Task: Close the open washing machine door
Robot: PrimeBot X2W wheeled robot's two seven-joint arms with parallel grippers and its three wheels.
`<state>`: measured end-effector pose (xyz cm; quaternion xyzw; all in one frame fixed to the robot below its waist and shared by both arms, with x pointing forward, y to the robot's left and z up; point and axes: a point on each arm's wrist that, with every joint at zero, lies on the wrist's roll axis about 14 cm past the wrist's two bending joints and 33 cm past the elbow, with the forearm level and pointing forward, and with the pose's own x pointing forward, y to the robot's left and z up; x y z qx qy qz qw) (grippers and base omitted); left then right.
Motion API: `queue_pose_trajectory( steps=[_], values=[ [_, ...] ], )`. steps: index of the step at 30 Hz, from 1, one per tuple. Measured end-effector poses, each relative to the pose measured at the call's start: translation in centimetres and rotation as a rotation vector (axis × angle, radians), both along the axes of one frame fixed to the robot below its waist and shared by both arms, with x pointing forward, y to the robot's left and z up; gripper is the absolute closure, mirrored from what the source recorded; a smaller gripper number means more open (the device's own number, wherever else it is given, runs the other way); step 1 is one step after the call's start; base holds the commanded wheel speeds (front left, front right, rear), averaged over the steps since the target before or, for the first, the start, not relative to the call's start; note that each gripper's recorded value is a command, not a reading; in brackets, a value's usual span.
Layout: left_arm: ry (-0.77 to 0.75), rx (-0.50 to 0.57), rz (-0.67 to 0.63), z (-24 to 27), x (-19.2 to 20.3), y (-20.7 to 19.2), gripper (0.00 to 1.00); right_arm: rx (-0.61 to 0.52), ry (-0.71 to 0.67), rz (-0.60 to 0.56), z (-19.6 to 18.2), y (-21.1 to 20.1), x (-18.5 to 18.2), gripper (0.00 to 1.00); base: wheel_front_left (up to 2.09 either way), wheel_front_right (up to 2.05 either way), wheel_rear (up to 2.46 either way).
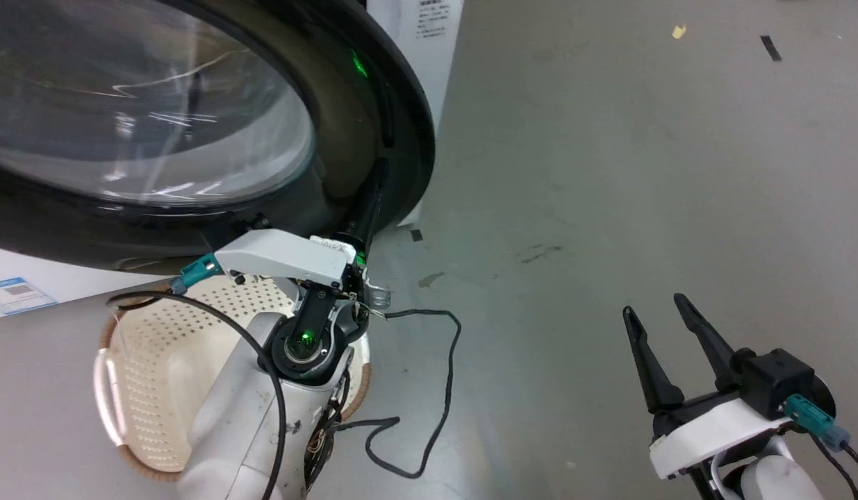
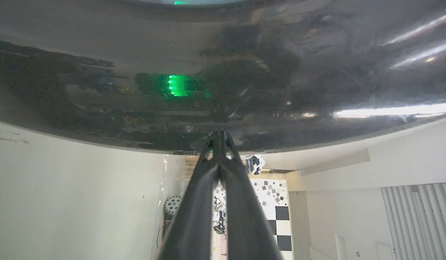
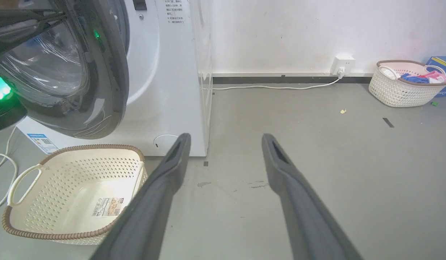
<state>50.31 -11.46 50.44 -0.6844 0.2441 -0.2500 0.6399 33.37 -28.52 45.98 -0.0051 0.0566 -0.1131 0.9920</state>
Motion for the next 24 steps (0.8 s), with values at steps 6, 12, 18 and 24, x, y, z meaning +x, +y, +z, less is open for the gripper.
queue_pose_trajectory(
  steps=[6, 12, 18, 24],
  values=[
    [-0.055, 0.012, 0.077, 1.6, -0.6, 2.7, 0.7, -0.003, -0.051, 0.045, 1.3, 0.9, 1.1, 0.0, 0.0, 0.0, 0.0],
    [-0.236, 0.286, 0.224, 0.5, -5.9, 10.9, 0.0, -0.008, -0.081, 0.146, 2.0, 3.5, 1.0, 0.0, 0.0, 0.0, 0.0],
    [-0.433, 0.629, 0.388, 0.5, -8.3, 19.1, 0.0, -0.013, -0.137, 0.251, 3.5, 6.5, 2.1, 0.0, 0.0, 0.0, 0.0],
    [-0.607, 0.918, 0.565, 3.0, -10.6, 24.4, 0.0, -0.006, -0.173, 0.348, 4.5, 9.5, 3.0, 0.0, 0.0, 0.0, 0.0]
  ],
)
